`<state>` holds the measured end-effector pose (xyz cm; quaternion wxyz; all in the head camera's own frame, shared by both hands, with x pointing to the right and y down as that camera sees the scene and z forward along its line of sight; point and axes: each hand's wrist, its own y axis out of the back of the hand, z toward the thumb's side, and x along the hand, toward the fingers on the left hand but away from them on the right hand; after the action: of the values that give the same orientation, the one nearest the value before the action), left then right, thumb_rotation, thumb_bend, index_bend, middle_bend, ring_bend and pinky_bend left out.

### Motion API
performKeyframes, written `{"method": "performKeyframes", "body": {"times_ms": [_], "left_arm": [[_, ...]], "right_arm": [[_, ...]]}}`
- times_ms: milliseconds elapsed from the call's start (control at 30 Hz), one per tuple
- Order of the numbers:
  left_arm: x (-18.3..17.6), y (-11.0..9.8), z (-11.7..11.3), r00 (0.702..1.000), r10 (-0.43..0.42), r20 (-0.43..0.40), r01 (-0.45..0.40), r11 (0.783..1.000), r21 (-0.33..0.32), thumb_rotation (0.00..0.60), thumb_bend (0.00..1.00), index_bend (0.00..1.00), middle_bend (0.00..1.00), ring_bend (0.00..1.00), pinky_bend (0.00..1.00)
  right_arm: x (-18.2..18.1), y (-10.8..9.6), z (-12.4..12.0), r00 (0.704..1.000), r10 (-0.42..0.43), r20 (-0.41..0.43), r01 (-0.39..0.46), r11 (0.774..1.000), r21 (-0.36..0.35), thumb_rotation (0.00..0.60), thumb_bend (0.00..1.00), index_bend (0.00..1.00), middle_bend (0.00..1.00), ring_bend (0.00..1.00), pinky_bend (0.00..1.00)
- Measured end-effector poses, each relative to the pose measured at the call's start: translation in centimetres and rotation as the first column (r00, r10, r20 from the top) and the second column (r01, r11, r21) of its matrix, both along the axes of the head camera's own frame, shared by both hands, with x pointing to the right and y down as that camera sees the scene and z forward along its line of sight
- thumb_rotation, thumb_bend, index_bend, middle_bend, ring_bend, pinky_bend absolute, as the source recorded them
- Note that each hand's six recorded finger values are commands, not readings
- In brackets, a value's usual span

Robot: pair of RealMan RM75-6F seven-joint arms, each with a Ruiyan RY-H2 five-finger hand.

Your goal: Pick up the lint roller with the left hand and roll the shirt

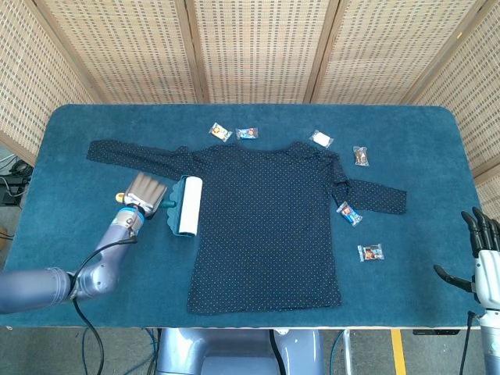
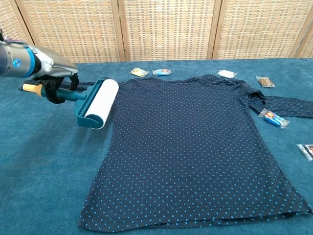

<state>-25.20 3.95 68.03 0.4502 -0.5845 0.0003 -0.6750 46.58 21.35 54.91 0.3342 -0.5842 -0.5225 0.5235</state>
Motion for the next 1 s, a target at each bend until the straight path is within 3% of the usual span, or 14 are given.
{"method": "performKeyframes", "body": {"times_ms": [267, 733, 1000], "left_arm": [[2.6, -0.5, -0.4, 0.996, 0.037, 0.084, -0.039, 0.999, 0.017, 0.600, 0.68, 0.86, 0.90, 0.77, 0.70], [8.4, 0.4, 2.4, 0.973, 0.139, 0.183, -0.146, 0.989, 0.021, 0.600, 0.68, 0.86, 0.90, 0.77, 0.70], [10.8, 0.9, 2.9, 0.960, 0.184, 0.209, -0.193, 0.981, 0.023, 0.600, 0.68, 0.86, 0.90, 0.77, 0.70]], "right_arm": [[0.1, -0.1, 0.2, 1.000, 0.002, 0.022, -0.002, 1.000, -0.010, 0.600, 0.06, 0.03, 0.00, 0.00, 0.00], [1.1, -0.3, 0.9, 0.997, 0.031, 0.068, -0.029, 0.999, -0.036, 0.600, 0.06, 0.03, 0.00, 0.00, 0.00], [0.9, -0.3, 0.9, 0.996, 0.023, 0.082, -0.020, 0.999, -0.038, 0.600, 0.06, 0.03, 0.00, 0.00, 0.00]]}}
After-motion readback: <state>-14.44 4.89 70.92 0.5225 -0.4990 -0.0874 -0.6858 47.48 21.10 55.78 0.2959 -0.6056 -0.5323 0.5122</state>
